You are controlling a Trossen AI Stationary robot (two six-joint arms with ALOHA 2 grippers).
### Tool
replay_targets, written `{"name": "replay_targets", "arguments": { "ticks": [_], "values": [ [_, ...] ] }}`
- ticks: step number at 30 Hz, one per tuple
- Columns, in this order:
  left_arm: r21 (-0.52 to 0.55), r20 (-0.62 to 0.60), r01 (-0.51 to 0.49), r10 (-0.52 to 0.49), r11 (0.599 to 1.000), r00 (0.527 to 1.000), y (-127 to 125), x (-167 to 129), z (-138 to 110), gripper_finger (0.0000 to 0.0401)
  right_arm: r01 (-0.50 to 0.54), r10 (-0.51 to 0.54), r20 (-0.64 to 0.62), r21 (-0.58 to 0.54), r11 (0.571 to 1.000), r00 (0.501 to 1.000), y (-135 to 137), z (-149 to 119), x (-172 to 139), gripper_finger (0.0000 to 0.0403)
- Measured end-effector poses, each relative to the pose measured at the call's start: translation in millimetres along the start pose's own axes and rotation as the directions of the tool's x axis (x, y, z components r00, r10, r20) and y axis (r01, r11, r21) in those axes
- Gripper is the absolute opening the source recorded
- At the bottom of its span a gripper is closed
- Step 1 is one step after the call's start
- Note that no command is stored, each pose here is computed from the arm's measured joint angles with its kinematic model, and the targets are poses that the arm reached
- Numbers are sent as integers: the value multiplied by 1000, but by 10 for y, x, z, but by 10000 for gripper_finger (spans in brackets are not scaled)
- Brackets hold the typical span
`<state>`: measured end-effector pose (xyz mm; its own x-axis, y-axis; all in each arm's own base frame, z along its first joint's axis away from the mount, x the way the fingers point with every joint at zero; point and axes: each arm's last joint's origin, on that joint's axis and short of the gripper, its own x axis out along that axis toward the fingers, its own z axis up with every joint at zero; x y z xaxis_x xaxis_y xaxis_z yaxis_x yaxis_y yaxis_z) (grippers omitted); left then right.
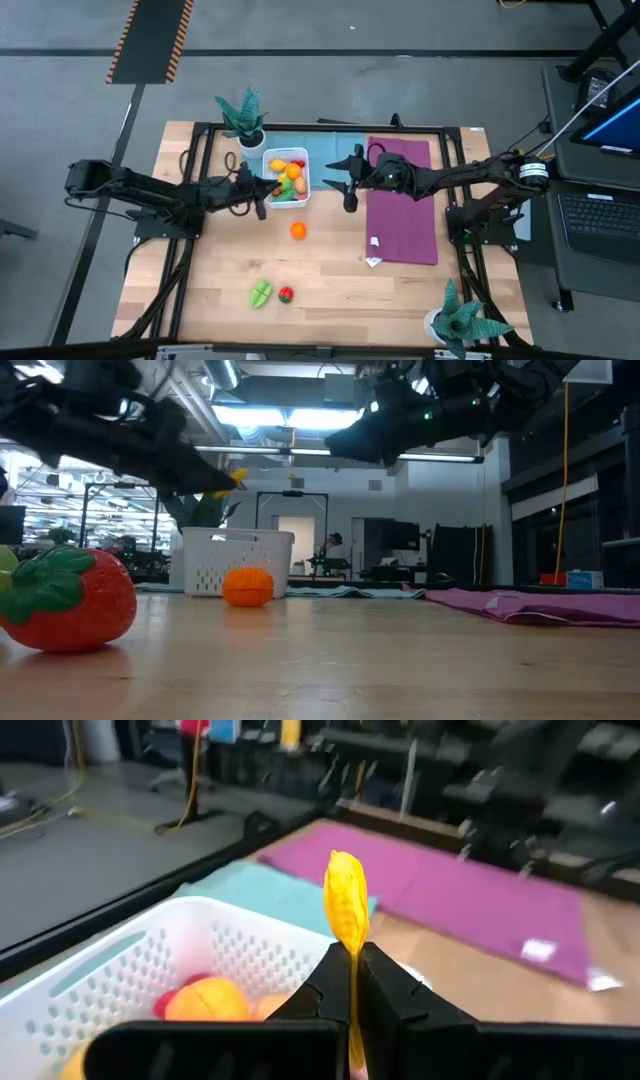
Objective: Pick and placing Produce into tupperware
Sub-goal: Put the yellow corn into the white basket
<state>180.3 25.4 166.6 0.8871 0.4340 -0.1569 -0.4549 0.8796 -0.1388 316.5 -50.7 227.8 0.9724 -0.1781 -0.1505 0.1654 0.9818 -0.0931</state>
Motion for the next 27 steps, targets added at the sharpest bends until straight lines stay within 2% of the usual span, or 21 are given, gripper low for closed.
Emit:
{"name": "replay_targets", "arguments": {
  "ticks": [5, 9, 12, 17, 22, 27],
  "values": [
    [64, -148, -72, 80, 995, 986, 26, 171, 78, 1, 3, -3, -9, 7, 1000, 1000, -5, -120, -158, 213],
    [59, -258, -40, 54, 997, 965, 32, 276, 187, 1, 8, -9, 21, 35, 999, 1000, -12, -193, -317, 213],
    [28, -359, 4, 6, 1000, 933, 22, 350, 293, 1, 19, -19, 2, 55, 998, 1000, -39, -269, -421, 213],
    [57, -501, -37, 60, 998, 864, 34, 466, 439, 1, 30, -30, 2, 92, 995, 1000, -64, -309, -520, 213],
    [91, -571, -60, 101, 994, 815, 60, 589, 487, 1, 29, -28, -7, 92, 995, 1000, -60, -330, -538, 213],
    [103, -576, -54, 103, 993, 811, 46, 649, 515, 1, 29, -28, -12, 90, 996, 1000, -60, -334, -537, 213]
  ]
}}
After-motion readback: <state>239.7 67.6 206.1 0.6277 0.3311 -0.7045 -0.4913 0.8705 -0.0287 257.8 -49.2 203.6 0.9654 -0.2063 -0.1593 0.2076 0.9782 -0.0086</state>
